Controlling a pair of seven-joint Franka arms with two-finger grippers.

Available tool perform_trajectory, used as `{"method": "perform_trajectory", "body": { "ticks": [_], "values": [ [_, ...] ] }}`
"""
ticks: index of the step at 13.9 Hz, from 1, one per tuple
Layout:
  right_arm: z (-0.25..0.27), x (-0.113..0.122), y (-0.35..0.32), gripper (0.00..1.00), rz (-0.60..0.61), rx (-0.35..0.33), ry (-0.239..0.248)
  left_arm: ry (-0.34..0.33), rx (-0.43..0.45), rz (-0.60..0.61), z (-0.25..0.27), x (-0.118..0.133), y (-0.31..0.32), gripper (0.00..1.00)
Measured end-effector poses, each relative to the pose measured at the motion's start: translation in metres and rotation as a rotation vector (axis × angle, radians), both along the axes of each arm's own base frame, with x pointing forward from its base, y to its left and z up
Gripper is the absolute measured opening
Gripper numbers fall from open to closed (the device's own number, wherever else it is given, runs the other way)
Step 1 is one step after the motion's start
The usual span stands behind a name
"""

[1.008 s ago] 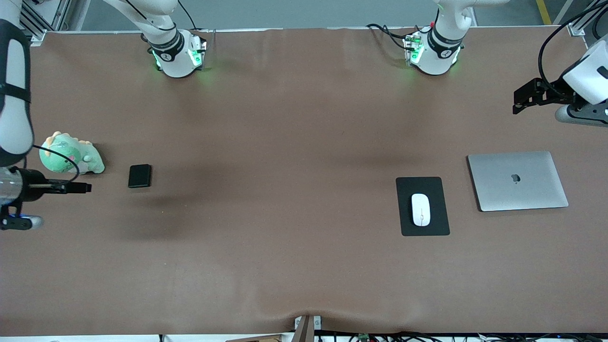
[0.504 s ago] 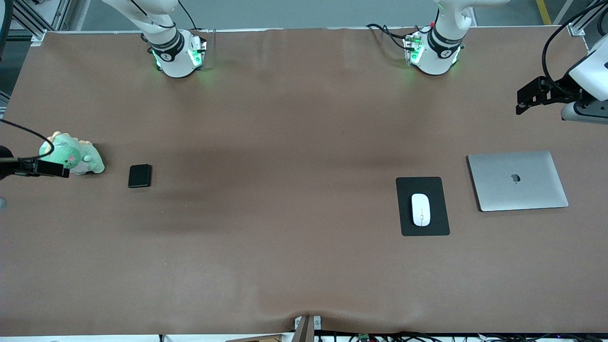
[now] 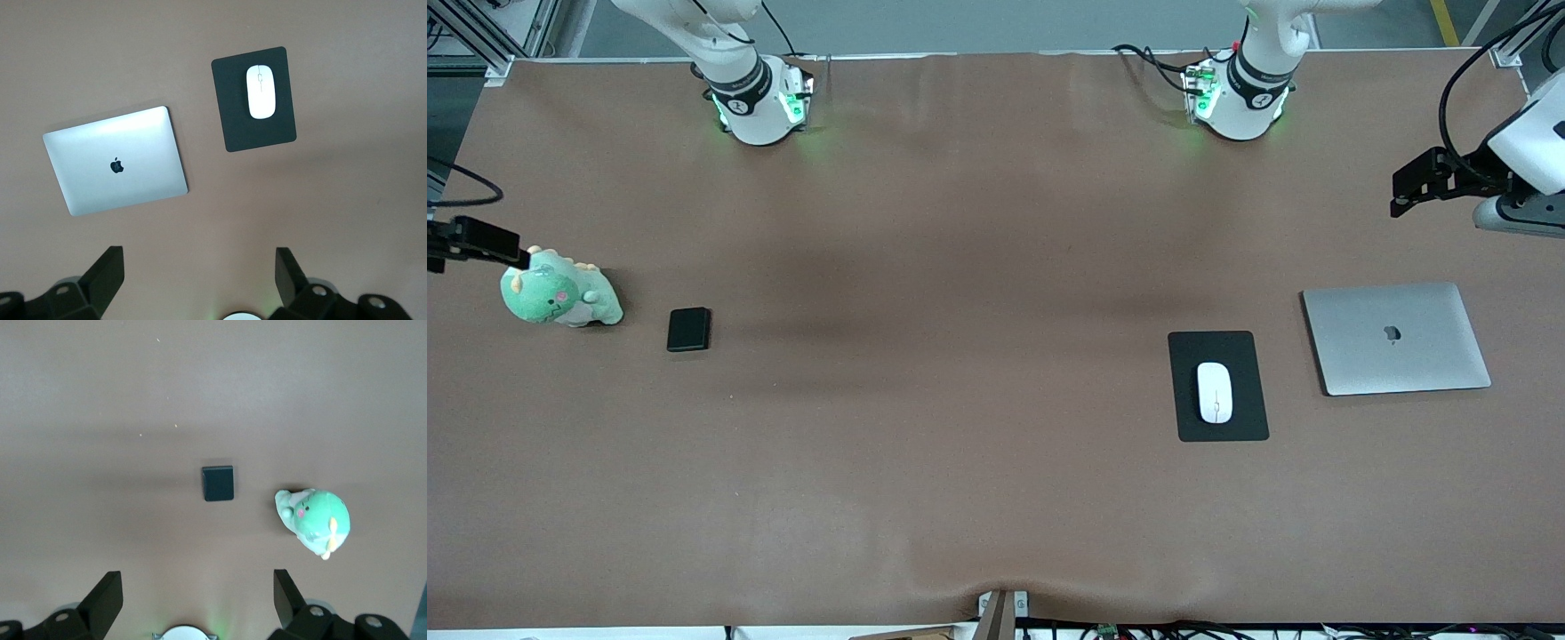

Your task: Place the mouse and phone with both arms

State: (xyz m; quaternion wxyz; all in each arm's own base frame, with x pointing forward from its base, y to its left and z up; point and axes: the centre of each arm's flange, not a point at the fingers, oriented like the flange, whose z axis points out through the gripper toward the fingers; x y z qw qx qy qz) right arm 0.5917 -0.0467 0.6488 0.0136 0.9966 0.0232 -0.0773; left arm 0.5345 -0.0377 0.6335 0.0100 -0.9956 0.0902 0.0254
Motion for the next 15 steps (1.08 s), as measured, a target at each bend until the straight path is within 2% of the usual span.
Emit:
{"method": "perform_trajectory", "body": {
  "ticks": [4,8,15],
  "values": [
    [0.031,-0.035,0.004,1.0,0.01,-0.006,-0.027,0.003,0.0,0.0,-0.002,0.001,0.0,1.0],
    [0.037,-0.06,0.012,1.0,0.045,-0.01,-0.06,0.012,0.0,0.0,-0.007,0.004,0.0,1.0],
    [0.022,-0.075,0.001,1.0,0.097,0.003,-0.048,0.014,0.0,0.001,-0.008,0.004,0.0,1.0]
  ]
}}
